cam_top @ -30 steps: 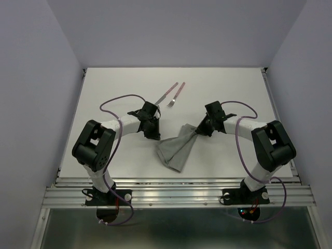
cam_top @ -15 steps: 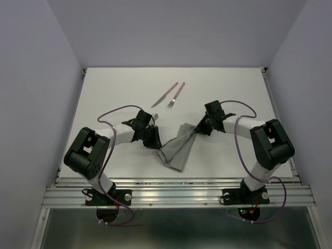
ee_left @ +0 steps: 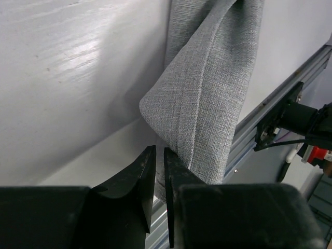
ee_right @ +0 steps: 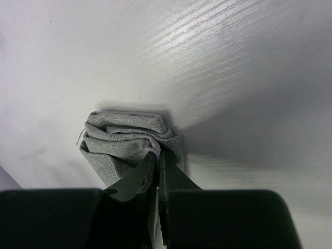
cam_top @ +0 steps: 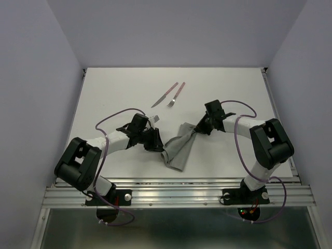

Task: Fold the napkin into a case and place the utensils inside
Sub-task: Pick up the smaller rectangle-folded napkin from the center of the board.

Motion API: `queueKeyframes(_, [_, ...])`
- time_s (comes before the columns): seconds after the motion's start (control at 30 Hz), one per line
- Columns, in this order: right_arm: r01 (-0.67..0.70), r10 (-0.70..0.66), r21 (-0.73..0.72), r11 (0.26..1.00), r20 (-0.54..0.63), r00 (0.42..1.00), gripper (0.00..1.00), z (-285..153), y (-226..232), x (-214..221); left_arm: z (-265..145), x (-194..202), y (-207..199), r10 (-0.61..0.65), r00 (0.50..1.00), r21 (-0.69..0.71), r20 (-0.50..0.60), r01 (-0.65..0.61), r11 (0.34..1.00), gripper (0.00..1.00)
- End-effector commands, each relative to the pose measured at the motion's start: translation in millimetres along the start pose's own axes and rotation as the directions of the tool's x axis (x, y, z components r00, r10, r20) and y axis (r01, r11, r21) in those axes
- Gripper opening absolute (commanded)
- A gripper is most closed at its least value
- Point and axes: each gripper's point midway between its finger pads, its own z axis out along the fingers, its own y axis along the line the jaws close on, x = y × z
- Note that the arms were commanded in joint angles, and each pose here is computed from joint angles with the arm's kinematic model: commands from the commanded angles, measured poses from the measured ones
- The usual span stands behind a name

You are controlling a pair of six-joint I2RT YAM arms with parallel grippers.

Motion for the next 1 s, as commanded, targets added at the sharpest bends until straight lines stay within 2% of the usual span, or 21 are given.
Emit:
queueKeyframes(0.0, [-0.013, 0.012, 0.059, 0.998, 0.019, 1.000, 0.01, 9.0, -13.5, -5.7, -4.8, -0.3, -22.4, 0.032, 0.999, 0.103, 0.014, -0.033, 0.994, 0.24])
queueKeyframes(0.27, [-0.013, 0.012, 0.059, 0.998, 0.018, 1.000, 0.01, 9.0, -12.8, -5.7, -1.9, 3.4, -42.8, 0.085, 0.996, 0.147, 0.007, -0.085, 0.985, 0.24])
queueKeyframes(0.5, [-0.016, 0.015, 0.059, 0.998, 0.016, 1.000, 0.01, 8.7, -14.0, -4.7, 0.7, 17.9, -70.3, 0.191, 0.982, 0.175, -0.008, -0.186, 0.967, 0.24])
queueKeyframes(0.57, [-0.015, 0.014, 0.062, 0.998, 0.012, 1.000, 0.01, 9.1, -15.3, -3.7, -1.7, 20.5, -70.6, 0.215, 0.976, 0.156, -0.021, -0.209, 0.965, 0.24])
queueKeyframes(0.63, [-0.010, 0.010, 0.064, 0.998, 0.011, 1.000, 0.01, 9.2, -16.1, -3.3, -6.6, 15.9, -63.7, 0.250, 0.968, 0.080, -0.022, -0.248, 0.966, 0.24])
queueKeyframes(0.73, [-0.006, 0.005, 0.060, 0.998, 0.006, 1.000, 0.01, 9.7, -14.4, -3.2, -16.6, -2.5, -59.1, 0.293, 0.956, -0.023, 0.020, -0.293, 0.956, 0.24])
queueKeyframes(0.83, [-0.001, 0.001, 0.055, 0.999, 0.004, 1.000, 0.01, 9.2, -13.5, -2.9, -22.1, -14.6, -62.8, 0.303, 0.951, -0.043, 0.060, -0.300, 0.953, 0.23])
queueKeyframes(0.97, [0.011, -0.011, 0.051, 0.999, 0.000, 1.000, 0.01, 7.9, -13.9, -1.9, -25.9, -26.4, -64.0, 0.291, 0.951, -0.049, 0.105, -0.287, 0.957, 0.13])
